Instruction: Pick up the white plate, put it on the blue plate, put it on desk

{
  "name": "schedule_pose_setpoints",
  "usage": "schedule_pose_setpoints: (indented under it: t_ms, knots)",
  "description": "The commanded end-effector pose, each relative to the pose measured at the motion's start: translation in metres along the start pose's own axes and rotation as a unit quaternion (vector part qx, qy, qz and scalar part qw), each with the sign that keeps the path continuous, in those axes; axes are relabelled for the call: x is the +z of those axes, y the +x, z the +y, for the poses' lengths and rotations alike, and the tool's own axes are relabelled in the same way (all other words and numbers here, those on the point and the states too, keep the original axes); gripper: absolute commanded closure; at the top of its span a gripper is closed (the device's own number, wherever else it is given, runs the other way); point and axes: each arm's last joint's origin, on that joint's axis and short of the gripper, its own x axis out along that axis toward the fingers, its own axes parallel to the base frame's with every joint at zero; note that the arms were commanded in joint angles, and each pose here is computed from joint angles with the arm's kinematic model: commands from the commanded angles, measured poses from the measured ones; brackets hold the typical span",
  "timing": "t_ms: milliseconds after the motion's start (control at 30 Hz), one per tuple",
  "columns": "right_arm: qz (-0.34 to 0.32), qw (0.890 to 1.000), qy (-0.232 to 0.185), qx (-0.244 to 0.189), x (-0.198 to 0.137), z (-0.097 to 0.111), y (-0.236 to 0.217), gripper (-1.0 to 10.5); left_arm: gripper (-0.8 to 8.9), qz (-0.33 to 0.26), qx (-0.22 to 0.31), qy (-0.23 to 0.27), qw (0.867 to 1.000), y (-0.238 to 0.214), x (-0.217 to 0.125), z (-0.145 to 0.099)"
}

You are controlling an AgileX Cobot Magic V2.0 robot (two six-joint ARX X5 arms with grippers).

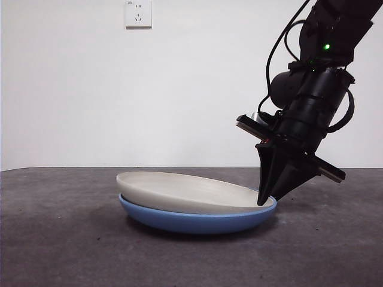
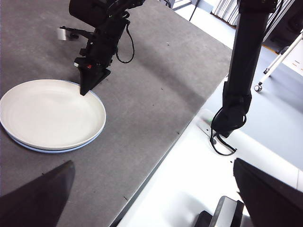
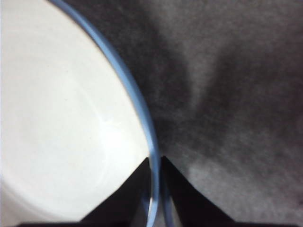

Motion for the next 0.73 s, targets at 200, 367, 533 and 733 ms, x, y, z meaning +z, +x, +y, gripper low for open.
schedule_pose_setpoints:
  t_ms: [200, 367, 533, 733]
  knots:
    - [0.002, 1.000, -0.002, -0.001, 0.005, 0.001, 0.007, 8.0, 2.11, -0.008, -0.006, 0.009, 1.000, -0.002, 0.003, -0.002]
    - [-0.009, 1.000, -0.004, -0.010, 0.005, 0.002, -0.001, 5.9, 2.11, -0.008, -0.006, 0.009, 1.000, -0.002, 0.003, -0.002]
    - [-0.040, 0.998, -0.021, -0.049, -0.002, 0.013, -0.031, 4.5, 2.11, -0.008, -0.006, 0.010, 1.000, -0.002, 0.003, -0.002]
    - [-0.086, 0.991, -0.066, -0.080, -0.037, 0.040, -0.094, 3.3, 2.11, -0.008, -0.006, 0.017, 1.000, -0.002, 0.003, -0.002]
